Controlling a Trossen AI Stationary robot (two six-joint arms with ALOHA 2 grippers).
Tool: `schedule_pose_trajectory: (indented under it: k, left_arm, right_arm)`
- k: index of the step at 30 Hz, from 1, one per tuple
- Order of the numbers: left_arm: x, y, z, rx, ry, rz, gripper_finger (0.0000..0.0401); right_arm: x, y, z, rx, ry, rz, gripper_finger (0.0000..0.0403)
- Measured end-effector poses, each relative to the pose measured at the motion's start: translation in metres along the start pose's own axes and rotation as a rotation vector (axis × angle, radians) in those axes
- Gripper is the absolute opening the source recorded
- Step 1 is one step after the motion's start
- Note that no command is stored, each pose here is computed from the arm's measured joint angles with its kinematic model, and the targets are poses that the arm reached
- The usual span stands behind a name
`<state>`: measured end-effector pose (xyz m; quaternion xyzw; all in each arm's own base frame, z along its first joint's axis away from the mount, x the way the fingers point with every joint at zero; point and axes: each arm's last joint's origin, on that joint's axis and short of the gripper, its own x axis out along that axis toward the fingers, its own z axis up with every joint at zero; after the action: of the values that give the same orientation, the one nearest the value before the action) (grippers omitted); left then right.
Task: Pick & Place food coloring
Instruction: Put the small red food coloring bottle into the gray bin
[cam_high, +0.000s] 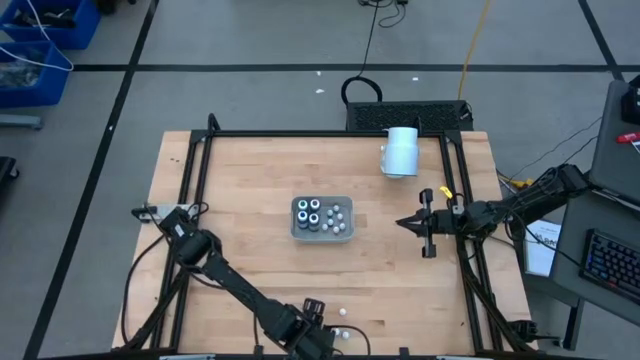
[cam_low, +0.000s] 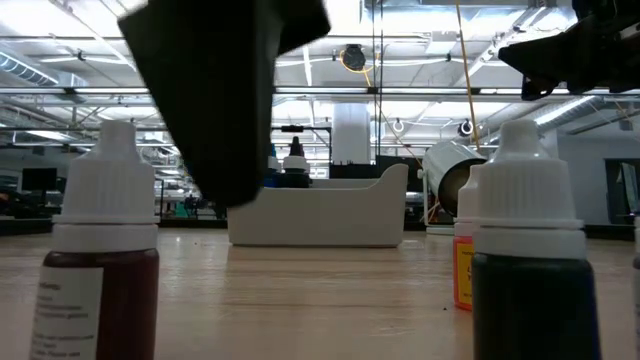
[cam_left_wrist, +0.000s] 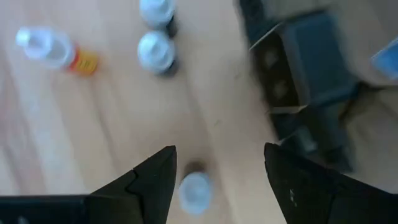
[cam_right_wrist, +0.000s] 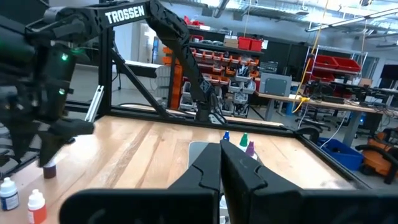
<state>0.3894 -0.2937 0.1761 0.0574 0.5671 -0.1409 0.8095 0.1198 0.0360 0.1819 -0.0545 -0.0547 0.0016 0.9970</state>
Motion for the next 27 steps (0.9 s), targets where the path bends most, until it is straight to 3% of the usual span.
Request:
schedule_pose_trajectory:
  k: [15, 27]
  left_arm:
    - [0.0012, 0.007, -0.0057, -0.034, 0.086, 0.0, 0.0246]
    - [0.0012, 0.0096, -0.0046, -0.005, 0.08, 0.014, 0.0246]
  right_arm:
    - [0.0001, 0.0004, -0.0023, -0.002, 0.023, 0.004, 0.0]
    - [0.0001, 0.0004, -0.0024, -0.001, 0.023, 0.004, 0.0]
